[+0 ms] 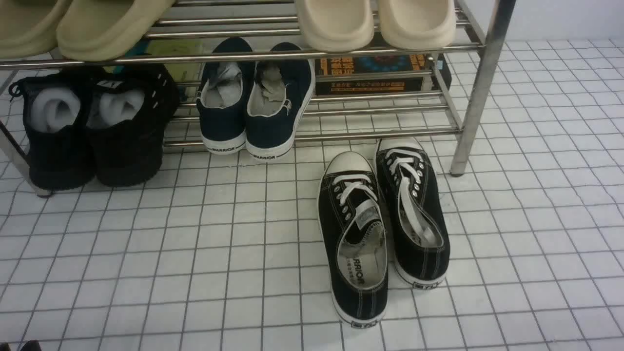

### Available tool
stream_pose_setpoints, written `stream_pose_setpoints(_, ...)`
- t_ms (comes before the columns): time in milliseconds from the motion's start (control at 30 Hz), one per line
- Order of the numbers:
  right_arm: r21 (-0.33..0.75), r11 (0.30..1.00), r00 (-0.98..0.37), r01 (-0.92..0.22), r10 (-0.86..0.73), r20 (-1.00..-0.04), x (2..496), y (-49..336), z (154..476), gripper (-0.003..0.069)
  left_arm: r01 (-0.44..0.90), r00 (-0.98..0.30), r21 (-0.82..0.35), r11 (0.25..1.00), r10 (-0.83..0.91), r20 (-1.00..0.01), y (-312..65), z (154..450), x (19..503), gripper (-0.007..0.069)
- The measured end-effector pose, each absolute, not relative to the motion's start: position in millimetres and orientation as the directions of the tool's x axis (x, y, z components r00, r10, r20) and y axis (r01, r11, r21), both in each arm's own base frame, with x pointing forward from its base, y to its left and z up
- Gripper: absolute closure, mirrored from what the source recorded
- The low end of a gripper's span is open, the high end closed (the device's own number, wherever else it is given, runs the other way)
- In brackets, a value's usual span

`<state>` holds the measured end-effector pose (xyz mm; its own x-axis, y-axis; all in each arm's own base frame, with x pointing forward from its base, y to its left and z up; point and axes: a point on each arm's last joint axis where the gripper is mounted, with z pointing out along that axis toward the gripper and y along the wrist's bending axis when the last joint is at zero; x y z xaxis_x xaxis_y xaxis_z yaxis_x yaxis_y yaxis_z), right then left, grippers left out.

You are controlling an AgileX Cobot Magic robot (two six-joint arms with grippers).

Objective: Take the shoes off the shelf with your hand from the white checkered tablecloth.
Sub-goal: 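Grasp the leftmost shoe on the bottom shelf of the shoe rack with the left gripper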

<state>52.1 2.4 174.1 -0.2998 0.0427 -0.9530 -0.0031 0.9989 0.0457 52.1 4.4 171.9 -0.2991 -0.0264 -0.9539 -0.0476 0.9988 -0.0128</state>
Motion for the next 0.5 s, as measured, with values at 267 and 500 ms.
stream_pose_setpoints(267,0.046,0.999,-0.3,-0.003,0.043,-0.953,52.1,2.4,174.1,0.0501,-0.048,-0.299,-0.013,0.999,-0.026,-0.954,4.4,171.9,52.1,0.0386)
stream_pose_setpoints(500,0.046,0.999,-0.3,-0.003,0.043,-0.953,52.1,2.4,174.1,0.0491,-0.048,-0.299,-0.013,0.999,-0.026,-0.954,4.4,171.9,52.1,0.0386)
